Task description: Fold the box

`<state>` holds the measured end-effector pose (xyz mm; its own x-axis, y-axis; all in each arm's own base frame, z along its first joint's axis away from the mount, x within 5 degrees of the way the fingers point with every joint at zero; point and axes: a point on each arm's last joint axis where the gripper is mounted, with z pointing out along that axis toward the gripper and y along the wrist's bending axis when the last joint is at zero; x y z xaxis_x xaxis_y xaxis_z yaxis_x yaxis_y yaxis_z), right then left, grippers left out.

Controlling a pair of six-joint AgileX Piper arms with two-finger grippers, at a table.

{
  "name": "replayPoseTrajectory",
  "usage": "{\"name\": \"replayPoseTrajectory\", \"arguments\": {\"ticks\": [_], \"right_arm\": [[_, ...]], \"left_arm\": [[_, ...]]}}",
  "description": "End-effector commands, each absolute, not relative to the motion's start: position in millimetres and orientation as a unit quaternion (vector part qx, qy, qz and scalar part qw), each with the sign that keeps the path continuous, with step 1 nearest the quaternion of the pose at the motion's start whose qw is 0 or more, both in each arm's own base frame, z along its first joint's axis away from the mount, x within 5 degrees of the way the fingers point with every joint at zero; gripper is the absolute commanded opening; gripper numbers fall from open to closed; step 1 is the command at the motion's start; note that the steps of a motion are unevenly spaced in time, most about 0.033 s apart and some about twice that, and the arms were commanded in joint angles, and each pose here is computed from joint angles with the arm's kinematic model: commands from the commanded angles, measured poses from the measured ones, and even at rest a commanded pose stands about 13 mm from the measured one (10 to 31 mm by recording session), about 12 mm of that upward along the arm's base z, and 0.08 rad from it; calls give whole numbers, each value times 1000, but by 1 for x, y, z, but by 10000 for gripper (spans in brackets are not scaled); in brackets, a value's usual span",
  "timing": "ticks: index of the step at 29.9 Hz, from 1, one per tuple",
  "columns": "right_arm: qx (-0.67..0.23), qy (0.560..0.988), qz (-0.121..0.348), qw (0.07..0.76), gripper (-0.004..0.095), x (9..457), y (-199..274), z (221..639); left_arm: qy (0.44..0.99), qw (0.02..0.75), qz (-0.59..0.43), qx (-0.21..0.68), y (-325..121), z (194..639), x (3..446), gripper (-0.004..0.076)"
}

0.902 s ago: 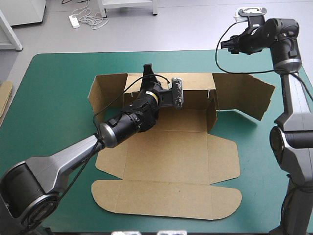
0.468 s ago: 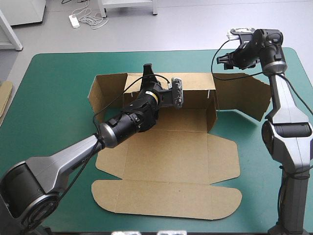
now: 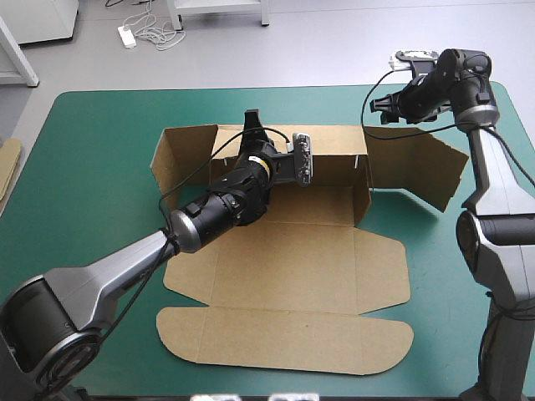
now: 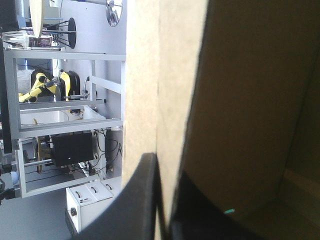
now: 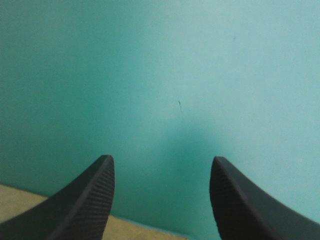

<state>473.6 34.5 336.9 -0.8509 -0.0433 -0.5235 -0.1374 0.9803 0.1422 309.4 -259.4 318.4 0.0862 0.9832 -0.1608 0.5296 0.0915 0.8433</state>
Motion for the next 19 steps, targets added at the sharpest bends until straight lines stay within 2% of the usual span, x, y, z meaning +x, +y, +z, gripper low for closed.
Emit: {"name": "replayPoseTrajectory", "arguments": {"ticks": [1, 8, 16, 19], "right_arm": [[-56, 953, 84, 286, 534, 448, 29, 367], [-68, 951, 91, 287, 462, 425, 30, 381], [-90, 951, 127, 268, 444, 398, 36, 382], [-98, 947, 155, 263, 445, 391, 41, 376]], "left_arm": [[688, 346, 291, 568, -237, 320, 304, -9], [686, 350, 293, 567, -234, 327, 302, -9], [674, 360, 289, 577, -236, 330, 302, -9], [674, 359, 290, 577, -236, 329, 301, -9]]}}
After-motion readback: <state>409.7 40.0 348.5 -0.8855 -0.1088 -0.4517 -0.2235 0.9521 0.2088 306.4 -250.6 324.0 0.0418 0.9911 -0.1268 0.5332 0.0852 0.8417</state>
